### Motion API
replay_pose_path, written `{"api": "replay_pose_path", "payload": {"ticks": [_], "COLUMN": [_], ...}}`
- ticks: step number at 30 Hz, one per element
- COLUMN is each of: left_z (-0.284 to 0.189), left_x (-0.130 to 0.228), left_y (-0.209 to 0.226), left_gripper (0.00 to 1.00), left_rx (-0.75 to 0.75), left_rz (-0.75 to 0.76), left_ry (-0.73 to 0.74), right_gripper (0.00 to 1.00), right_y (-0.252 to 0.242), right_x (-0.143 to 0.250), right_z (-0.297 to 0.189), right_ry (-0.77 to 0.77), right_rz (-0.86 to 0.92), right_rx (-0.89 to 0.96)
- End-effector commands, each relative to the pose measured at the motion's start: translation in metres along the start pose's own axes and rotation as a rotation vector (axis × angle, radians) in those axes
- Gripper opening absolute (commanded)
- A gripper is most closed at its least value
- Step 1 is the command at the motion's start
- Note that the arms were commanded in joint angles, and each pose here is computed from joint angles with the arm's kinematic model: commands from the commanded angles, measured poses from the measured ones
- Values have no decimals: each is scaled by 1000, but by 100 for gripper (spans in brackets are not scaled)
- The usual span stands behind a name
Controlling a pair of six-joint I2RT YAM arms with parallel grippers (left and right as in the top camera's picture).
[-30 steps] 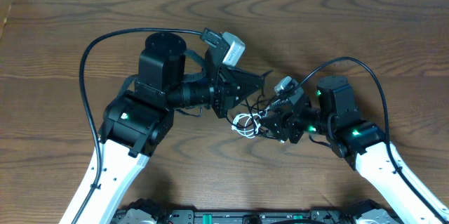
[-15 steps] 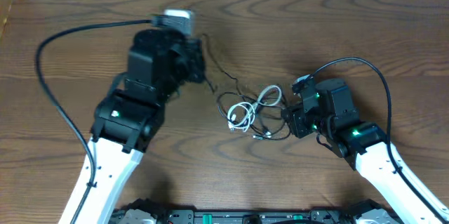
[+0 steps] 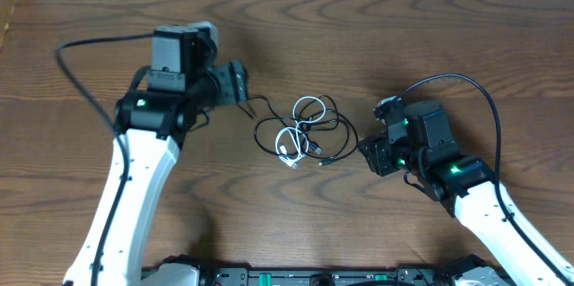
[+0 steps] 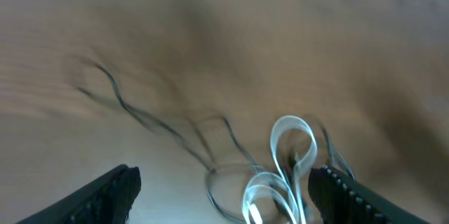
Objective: Untangle cables
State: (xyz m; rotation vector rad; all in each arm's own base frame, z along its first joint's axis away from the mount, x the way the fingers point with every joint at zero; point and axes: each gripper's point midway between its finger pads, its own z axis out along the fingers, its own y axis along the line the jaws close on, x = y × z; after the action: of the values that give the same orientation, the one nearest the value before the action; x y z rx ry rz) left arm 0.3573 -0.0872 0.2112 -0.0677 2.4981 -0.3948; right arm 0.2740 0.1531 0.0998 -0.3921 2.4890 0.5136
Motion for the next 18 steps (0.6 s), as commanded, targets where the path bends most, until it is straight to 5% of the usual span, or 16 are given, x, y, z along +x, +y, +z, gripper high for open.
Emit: {"api": "replay_pose_path", "payload": {"ticks": [1, 10, 18], "left_z": [8, 45, 89], "left_x": [25, 93, 126], "left_y": [-33, -69, -78], "left_gripper": [81, 79, 75], "left_rx": [172, 208, 107], "left_rz": [-3, 59, 211], "left_ry": [139, 430, 501], "right_gripper": [51, 51, 50], "right_y": [3, 3, 3], "right_x": [1, 1, 1], "right_z": [0, 0, 0], "right_ry": [5, 5, 7], "right_rz": [6, 6, 7], "right_rx": [-13, -13, -13]}}
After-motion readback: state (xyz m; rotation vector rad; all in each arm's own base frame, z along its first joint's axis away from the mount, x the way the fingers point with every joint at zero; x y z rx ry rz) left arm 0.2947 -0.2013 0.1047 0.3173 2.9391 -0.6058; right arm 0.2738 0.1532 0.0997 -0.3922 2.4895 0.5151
